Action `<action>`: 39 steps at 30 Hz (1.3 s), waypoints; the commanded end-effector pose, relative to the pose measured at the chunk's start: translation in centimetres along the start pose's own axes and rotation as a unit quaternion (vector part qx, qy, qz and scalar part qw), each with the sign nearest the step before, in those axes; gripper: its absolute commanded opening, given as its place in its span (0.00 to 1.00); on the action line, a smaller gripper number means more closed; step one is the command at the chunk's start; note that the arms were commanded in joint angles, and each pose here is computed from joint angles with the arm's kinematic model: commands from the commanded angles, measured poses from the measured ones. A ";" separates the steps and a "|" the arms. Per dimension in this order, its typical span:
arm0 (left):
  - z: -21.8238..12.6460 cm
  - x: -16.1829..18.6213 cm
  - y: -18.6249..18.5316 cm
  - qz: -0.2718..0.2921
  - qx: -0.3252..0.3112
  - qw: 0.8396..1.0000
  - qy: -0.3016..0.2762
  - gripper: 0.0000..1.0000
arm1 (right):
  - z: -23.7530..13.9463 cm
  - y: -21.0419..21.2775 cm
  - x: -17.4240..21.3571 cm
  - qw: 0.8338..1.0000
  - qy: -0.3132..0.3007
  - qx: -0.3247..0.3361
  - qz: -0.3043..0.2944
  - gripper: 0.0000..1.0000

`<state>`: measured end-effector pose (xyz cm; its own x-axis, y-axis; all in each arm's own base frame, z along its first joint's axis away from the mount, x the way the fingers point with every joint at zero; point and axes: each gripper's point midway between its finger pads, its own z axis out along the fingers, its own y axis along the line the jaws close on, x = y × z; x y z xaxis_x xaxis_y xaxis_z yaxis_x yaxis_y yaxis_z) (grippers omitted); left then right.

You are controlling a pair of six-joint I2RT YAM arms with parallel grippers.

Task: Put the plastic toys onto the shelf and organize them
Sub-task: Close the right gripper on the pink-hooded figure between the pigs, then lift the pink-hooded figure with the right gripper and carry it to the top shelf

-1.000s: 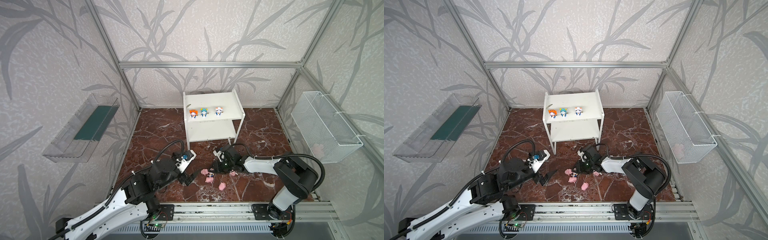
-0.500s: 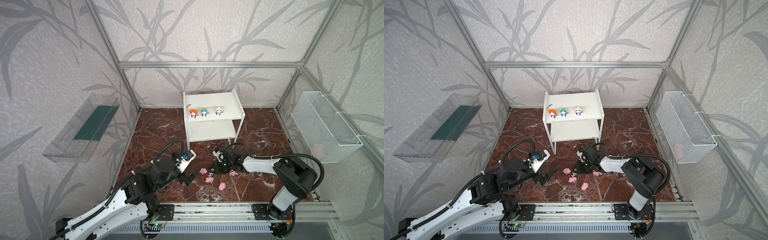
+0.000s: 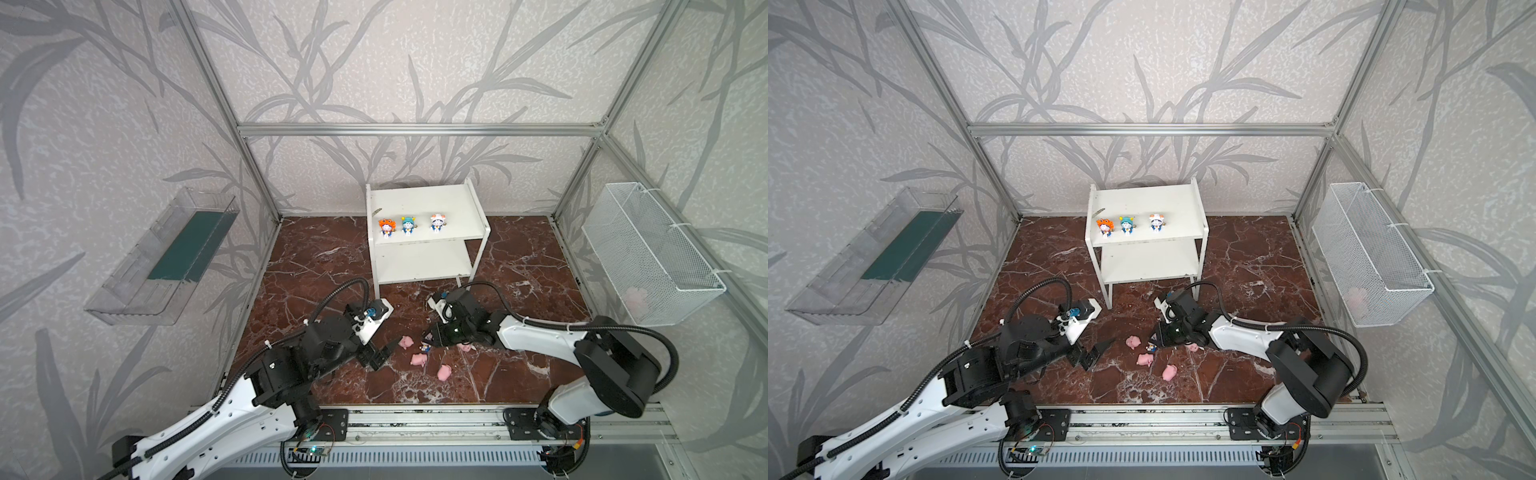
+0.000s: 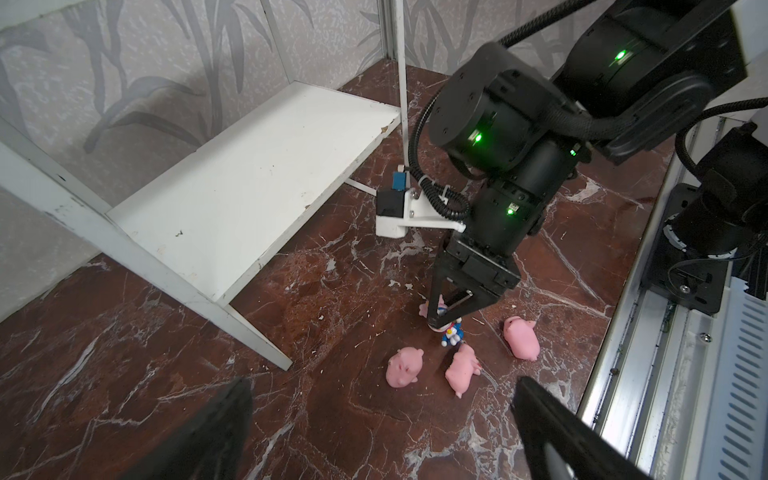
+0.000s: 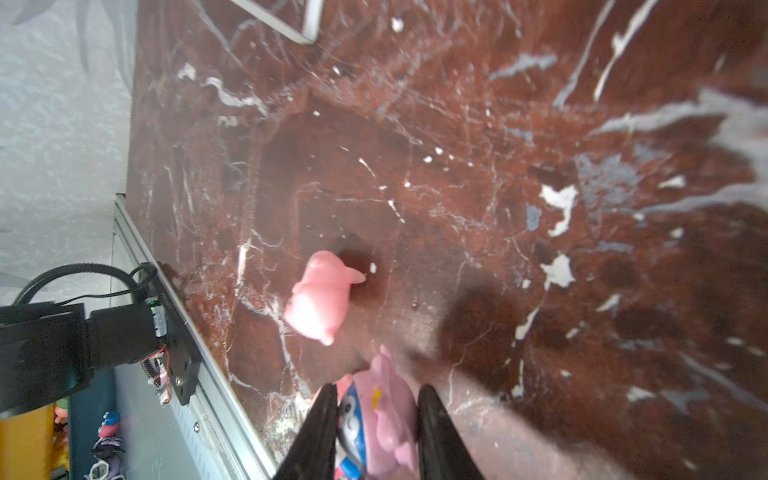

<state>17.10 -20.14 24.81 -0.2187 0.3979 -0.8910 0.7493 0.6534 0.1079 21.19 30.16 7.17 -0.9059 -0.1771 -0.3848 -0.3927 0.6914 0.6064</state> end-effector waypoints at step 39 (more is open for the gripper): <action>-0.1 -5.1 -0.2 0.037 0.029 0.998 -0.050 0.99 | -27.3 11.8 -23.1 0.866 -0.301 0.085 -0.391 0.18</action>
<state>18.14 -22.37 29.20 -0.1224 0.3811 -0.9164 0.7927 0.5932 0.1408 33.06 22.91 40.86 -0.1558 -0.2691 -0.9504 -0.7452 0.6636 -0.0657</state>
